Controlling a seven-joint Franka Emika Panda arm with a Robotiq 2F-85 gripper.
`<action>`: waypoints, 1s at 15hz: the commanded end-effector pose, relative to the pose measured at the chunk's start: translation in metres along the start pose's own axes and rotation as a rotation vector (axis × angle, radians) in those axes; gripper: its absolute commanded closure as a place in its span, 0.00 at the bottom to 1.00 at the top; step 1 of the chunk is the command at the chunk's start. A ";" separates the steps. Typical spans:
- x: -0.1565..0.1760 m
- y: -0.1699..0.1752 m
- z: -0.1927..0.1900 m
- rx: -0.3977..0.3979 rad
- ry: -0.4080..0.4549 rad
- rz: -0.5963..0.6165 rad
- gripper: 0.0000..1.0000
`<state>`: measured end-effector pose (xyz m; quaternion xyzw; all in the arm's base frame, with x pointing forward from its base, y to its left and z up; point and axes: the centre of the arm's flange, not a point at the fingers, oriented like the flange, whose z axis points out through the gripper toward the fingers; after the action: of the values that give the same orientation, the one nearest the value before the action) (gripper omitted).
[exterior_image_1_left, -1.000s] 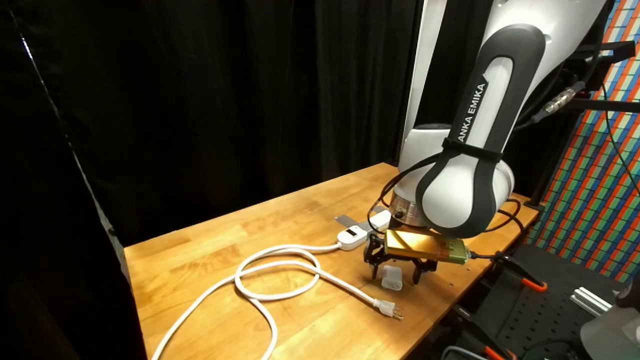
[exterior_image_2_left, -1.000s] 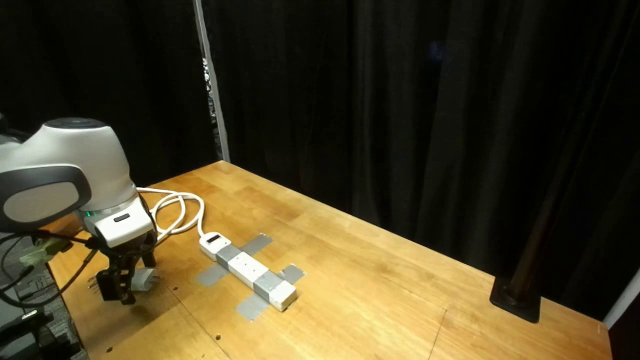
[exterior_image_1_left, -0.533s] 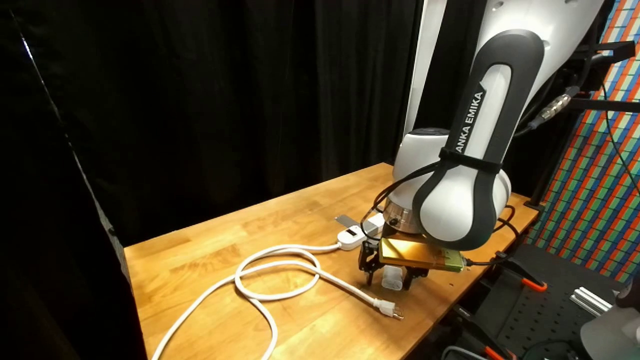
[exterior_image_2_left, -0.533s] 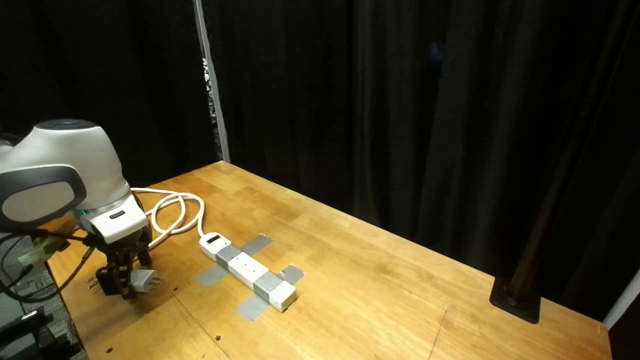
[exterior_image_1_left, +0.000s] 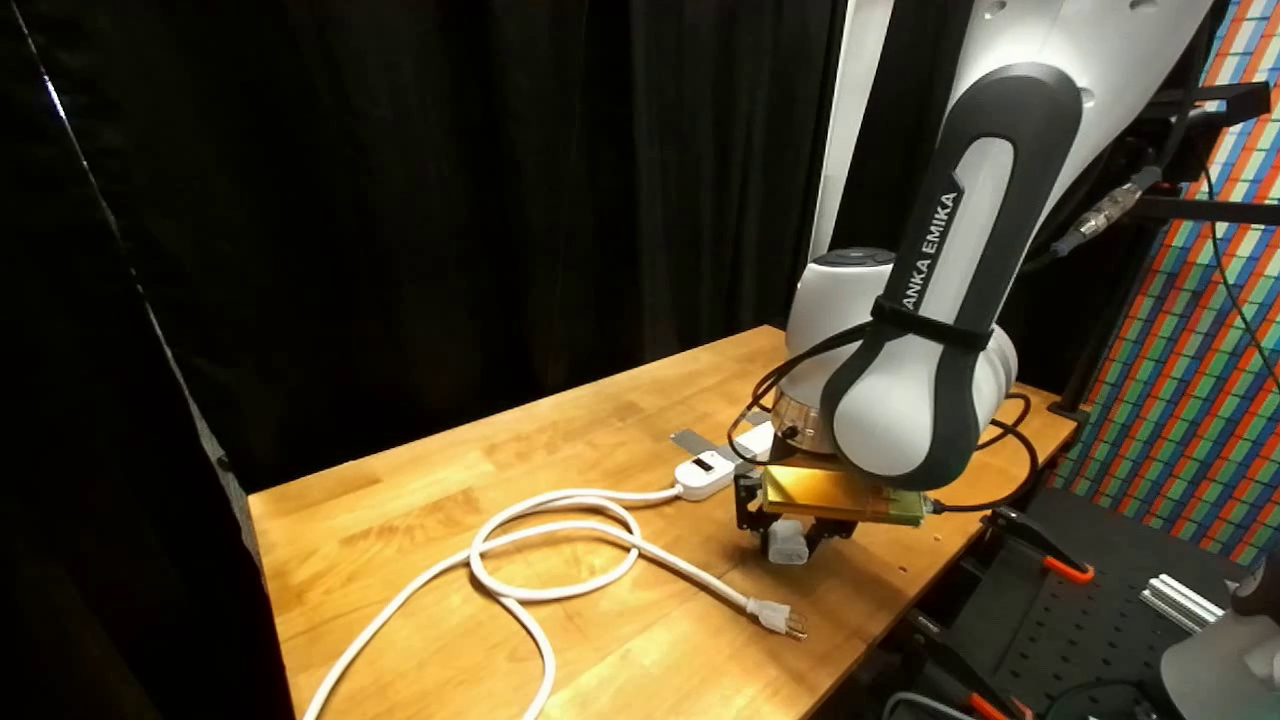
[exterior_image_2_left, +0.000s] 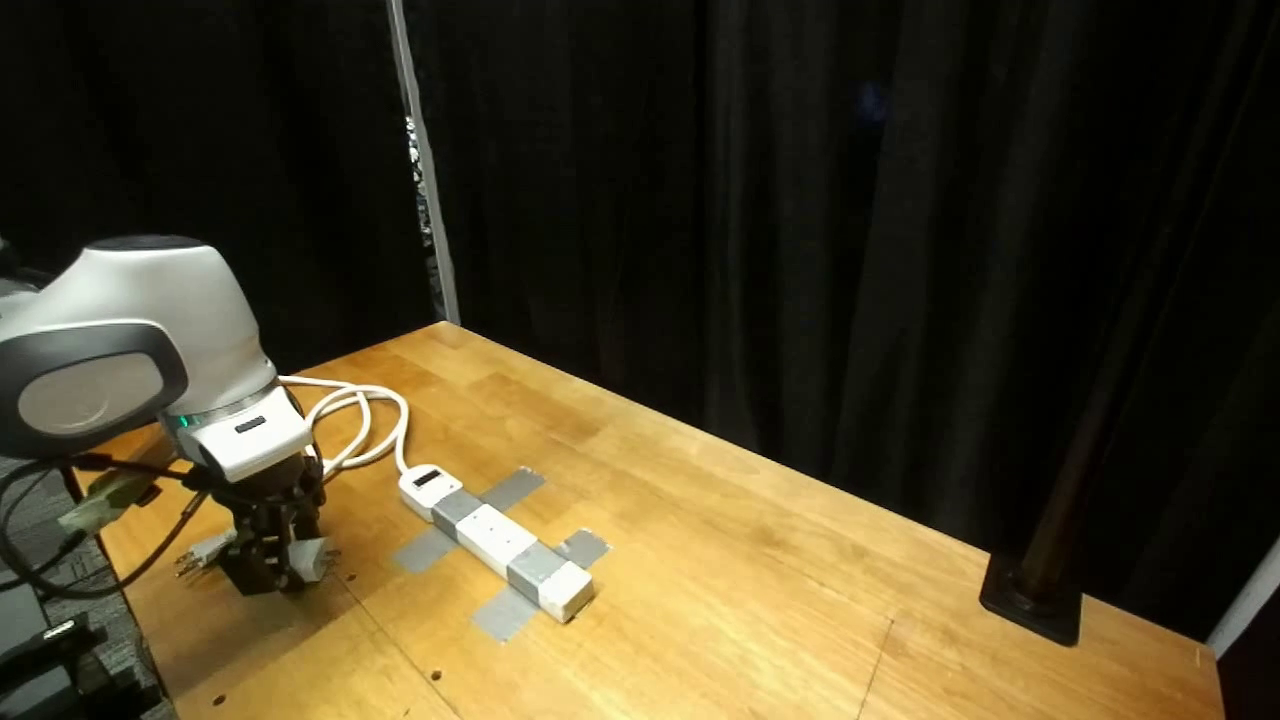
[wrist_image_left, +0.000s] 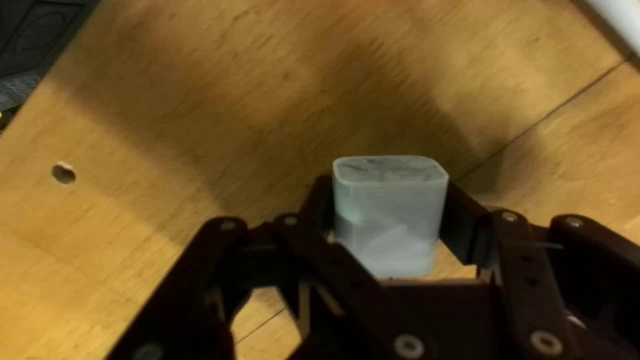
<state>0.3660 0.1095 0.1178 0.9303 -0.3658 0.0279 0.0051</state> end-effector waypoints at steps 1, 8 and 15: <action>0.025 -0.006 -0.023 -0.017 0.003 0.016 0.75; 0.100 -0.053 -0.094 0.023 -0.156 -0.190 0.75; 0.142 -0.047 -0.112 0.006 -0.220 -0.134 0.17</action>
<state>0.4944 0.0571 0.2502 0.9581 -0.2732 -0.0771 -0.0389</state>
